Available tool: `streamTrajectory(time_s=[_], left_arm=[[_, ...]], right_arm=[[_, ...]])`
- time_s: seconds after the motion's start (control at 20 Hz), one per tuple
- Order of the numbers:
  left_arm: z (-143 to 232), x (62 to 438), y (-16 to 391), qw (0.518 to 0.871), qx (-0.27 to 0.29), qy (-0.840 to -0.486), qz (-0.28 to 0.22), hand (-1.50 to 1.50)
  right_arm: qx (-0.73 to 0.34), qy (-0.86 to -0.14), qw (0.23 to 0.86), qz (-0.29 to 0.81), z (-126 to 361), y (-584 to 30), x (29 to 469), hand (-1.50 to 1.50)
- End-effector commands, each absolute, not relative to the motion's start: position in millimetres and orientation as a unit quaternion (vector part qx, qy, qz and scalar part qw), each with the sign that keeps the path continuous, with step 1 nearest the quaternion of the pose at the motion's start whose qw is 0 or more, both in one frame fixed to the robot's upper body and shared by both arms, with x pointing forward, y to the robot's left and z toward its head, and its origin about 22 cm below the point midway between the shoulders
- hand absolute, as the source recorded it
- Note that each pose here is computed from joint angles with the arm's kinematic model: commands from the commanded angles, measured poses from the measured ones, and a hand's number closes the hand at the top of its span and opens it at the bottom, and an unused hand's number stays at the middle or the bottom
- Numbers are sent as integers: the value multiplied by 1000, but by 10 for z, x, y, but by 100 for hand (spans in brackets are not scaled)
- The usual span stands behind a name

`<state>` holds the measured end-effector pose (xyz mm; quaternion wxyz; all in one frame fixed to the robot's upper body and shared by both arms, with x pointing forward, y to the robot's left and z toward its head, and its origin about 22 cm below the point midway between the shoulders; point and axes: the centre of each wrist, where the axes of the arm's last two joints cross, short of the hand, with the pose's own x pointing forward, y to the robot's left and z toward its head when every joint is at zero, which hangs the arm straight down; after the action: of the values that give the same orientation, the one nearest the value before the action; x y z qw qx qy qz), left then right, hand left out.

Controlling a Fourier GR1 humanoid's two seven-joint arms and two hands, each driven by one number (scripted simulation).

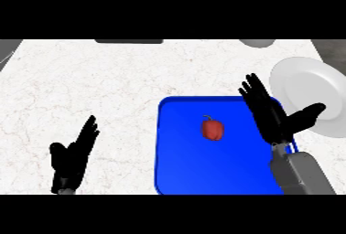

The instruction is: Pick the bell pepper from the tray and place it in the plate

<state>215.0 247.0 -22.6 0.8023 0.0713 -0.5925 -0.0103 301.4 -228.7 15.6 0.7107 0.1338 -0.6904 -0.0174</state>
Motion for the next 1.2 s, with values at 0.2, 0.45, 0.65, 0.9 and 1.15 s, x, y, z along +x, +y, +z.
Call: streamTrajectory(time_s=[0.2,0.45,0.65,0.9,1.15], left_arm=[[-73,2385,2638,777,133,-615,-15,0],[-165,2304,2598,798,123,-590,-17,0],[-92,2423,2545,795,114,-595,-8,0],[-185,2530,2585,794,112,-597,-23,0],[-69,2415,2613,796,117,-594,-14,0]], right_arm=[[123,-738,635,196,998,-1670,3171,150],[-232,-725,461,457,1401,-2448,3324,150],[-160,-788,551,224,328,-2126,2880,150],[9,-808,520,277,36,-2084,2754,-150],[-120,-736,485,457,344,-2272,2835,-150]])
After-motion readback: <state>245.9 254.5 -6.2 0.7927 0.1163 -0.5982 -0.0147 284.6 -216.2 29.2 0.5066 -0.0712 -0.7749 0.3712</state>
